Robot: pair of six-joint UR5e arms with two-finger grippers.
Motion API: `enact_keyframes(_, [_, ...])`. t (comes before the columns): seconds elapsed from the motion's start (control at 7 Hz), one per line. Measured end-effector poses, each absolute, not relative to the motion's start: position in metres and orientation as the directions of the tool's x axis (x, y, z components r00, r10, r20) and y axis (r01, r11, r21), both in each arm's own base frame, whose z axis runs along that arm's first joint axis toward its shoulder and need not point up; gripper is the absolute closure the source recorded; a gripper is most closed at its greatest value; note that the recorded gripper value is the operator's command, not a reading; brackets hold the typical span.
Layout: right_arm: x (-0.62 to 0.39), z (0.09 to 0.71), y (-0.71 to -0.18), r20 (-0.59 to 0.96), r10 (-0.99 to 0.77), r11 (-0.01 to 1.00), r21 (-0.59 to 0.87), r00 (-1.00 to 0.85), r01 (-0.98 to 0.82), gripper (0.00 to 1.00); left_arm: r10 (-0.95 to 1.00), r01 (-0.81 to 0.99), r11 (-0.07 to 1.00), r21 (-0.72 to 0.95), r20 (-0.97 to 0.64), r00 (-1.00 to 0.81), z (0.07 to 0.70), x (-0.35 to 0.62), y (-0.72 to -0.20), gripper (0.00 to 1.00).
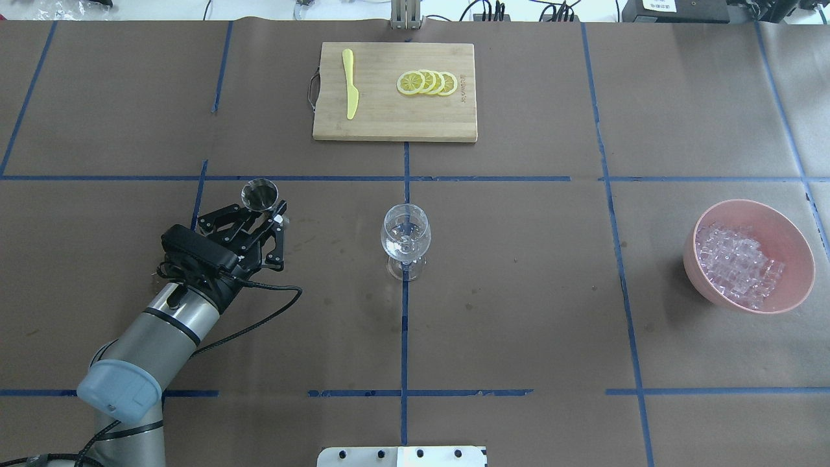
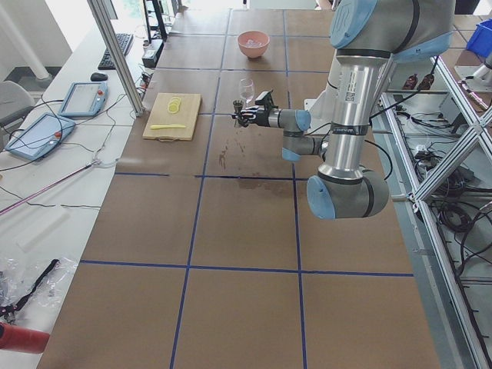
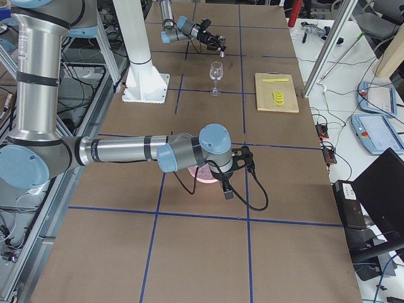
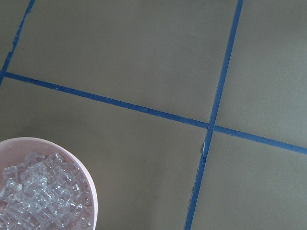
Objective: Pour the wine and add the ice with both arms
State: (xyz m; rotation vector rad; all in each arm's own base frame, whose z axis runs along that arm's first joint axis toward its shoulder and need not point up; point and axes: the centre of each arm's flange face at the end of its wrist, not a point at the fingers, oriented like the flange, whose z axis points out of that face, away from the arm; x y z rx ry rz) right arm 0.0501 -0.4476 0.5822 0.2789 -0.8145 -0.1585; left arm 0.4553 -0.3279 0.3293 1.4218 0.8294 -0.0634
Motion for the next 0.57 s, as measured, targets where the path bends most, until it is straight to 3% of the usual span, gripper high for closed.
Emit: enact_keyframes(0.57, [0.050,0.580,-0.443,0.687,-0.264,0.941,0.336,0.677,0.026,0.00,0.430,0.399,0.213,0.892,-0.452,0.782,0.254,0.496,-0.331,1.00])
